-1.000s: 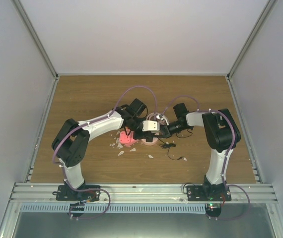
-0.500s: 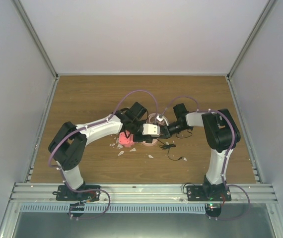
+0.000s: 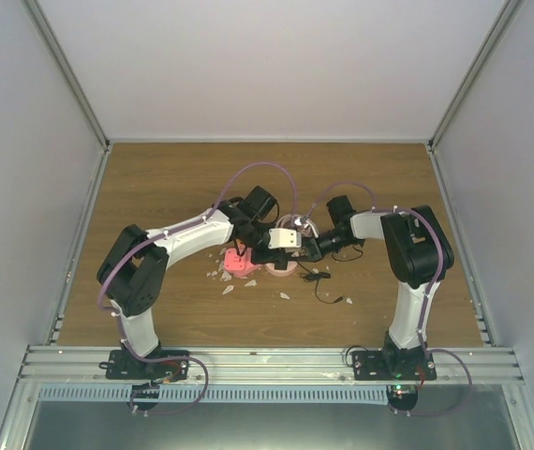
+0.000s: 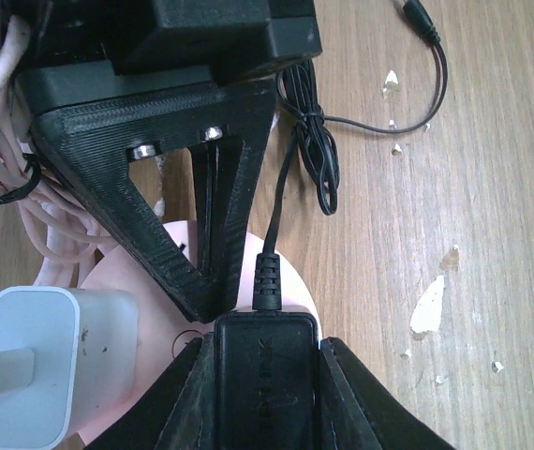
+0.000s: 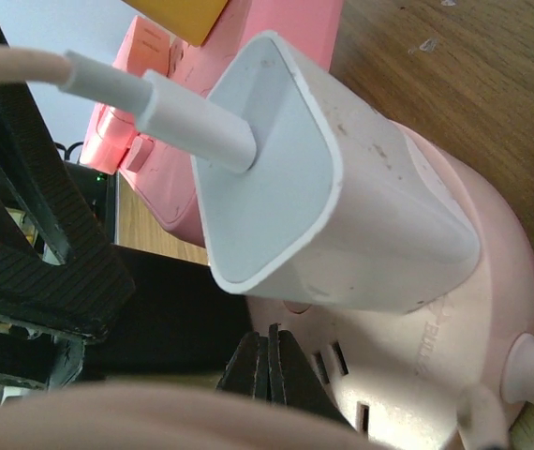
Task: Pull the plug off the socket
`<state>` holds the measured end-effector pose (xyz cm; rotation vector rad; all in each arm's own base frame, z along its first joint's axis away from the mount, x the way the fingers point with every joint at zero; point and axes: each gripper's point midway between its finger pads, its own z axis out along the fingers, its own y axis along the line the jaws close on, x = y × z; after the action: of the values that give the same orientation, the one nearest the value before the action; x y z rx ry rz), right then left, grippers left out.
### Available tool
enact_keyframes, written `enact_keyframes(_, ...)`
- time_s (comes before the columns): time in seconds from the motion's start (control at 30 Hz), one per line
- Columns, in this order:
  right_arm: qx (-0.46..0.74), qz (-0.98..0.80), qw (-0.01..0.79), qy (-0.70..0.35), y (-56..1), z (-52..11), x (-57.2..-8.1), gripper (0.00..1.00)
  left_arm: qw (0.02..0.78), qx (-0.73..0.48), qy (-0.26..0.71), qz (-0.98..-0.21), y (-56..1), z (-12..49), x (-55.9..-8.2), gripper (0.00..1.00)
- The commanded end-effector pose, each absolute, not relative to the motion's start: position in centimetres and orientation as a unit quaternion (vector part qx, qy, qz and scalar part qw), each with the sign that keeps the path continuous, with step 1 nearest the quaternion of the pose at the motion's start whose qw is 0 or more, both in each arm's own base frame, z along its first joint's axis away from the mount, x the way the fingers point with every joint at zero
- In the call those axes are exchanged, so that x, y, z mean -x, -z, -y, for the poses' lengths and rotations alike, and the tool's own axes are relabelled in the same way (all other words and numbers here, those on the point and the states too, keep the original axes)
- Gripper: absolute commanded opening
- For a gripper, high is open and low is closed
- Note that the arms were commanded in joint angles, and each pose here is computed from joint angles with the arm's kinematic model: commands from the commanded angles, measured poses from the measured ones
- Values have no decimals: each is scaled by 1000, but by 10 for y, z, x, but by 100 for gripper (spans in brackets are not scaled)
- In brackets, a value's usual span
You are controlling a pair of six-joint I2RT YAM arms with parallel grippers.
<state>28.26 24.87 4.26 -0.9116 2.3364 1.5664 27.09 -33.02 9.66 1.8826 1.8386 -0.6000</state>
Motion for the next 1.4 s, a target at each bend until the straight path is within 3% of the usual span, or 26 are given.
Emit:
enact_keyframes(0.0,290,-871,19,-395,34,-211,-263,1,319,-698,240,-594,-159,355,-264,8)
enact_keyframes(0.3,290,-875,14,-388,39,-209,-263,1,360,-714,187,-571,-165,356,-272,7)
enact_keyframes(0.8,289,-880,9,-376,45,-205,-261,1,311,-677,281,-605,-177,360,-274,7)
enact_keyframes(1.37,286,-883,6,-372,47,-205,-262,1,337,-750,181,-540,-157,348,-241,6)
